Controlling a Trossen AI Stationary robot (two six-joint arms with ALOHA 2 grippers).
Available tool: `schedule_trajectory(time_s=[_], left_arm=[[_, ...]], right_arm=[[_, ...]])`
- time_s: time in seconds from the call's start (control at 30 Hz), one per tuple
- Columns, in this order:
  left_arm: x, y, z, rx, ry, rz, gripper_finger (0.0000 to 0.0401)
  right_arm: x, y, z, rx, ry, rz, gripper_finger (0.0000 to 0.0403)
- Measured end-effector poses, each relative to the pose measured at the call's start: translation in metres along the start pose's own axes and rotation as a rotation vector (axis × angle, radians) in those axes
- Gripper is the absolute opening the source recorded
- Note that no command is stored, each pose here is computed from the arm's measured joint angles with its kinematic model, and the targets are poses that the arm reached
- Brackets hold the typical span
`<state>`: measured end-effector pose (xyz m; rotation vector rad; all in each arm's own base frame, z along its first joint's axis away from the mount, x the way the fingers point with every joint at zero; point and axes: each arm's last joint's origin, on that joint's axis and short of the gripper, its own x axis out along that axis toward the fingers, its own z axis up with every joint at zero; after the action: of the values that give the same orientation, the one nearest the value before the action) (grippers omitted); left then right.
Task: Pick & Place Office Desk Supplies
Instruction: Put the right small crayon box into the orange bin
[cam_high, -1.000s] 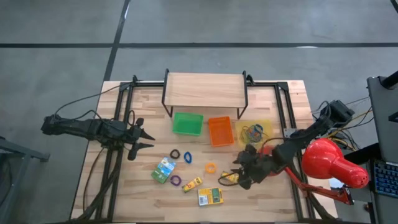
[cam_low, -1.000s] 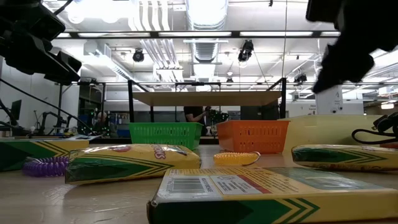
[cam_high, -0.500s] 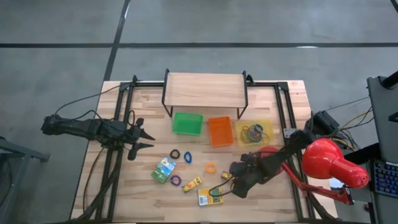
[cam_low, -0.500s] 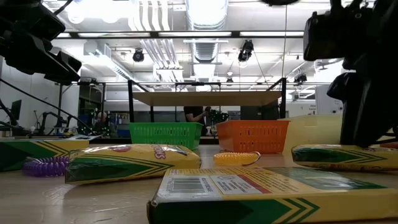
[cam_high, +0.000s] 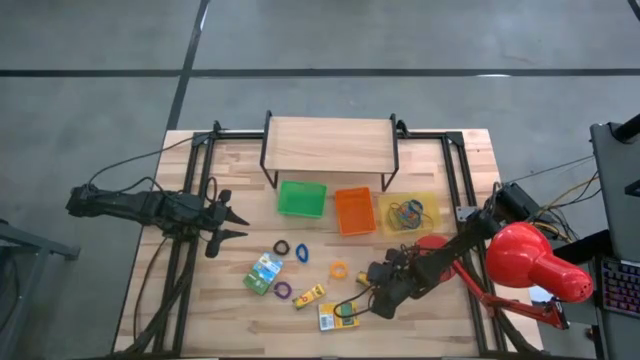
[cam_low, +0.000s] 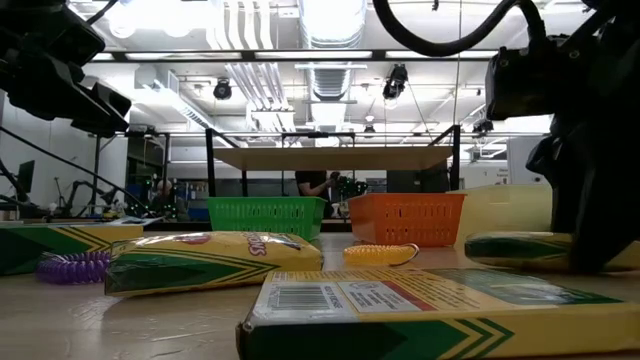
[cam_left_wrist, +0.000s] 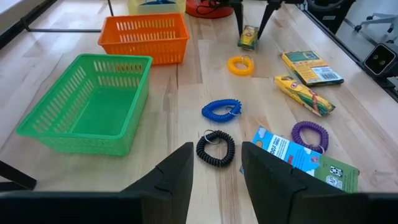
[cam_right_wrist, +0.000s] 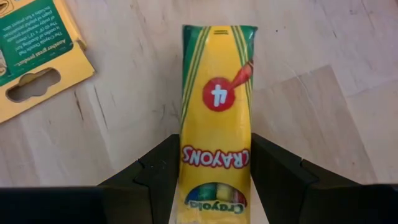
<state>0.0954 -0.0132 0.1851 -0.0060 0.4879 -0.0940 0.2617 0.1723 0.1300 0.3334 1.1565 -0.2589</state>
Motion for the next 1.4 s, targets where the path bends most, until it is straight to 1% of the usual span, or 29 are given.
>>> schedule_trajectory(time_s=[0.2,0.57,0.77,0.87,1.0,1.13,1.23,1.37,1.4], left_arm=[[0.0,0.0,0.0,0.0,-0.001,0.0,0.0142],[0.0,0.0,0.0,0.0,-0.001,0.0,0.0142],[0.0,0.0,0.0,0.0,-0.001,0.0,0.0142],[0.0,0.0,0.0,0.0,-0.001,0.0,0.0142],[0.0,0.0,0.0,0.0,-0.001,0.0,0.0142],[0.0,0.0,0.0,0.0,-0.001,0.0,0.0142],[0.0,0.0,0.0,0.0,-0.001,0.0,0.0142],[0.0,0.0,0.0,0.0,-0.001,0.0,0.0142],[0.0,0.0,0.0,0.0,0.0,0.0,0.0142]], right_arm=[[0.0,0.001,0.0,-0.001,0.003,-0.001,0.0176],[-0.001,0.001,0.001,-0.011,0.004,0.004,0.0112],[-0.009,0.003,0.005,-0.036,-0.02,0.011,0.0107],[-0.026,0.006,0.014,-0.027,-0.092,0.011,0.011],[-0.047,0.005,0.026,-0.014,-0.216,-0.074,0.0108],[-0.071,0.002,0.044,0.089,-0.358,-0.155,0.0102],[-0.081,-0.004,0.061,0.136,-0.409,-0.202,0.0101],[-0.09,-0.016,0.088,0.214,-0.436,-0.23,0.0102],[-0.089,-0.021,0.093,0.214,-0.433,-0.247,0.0102]])
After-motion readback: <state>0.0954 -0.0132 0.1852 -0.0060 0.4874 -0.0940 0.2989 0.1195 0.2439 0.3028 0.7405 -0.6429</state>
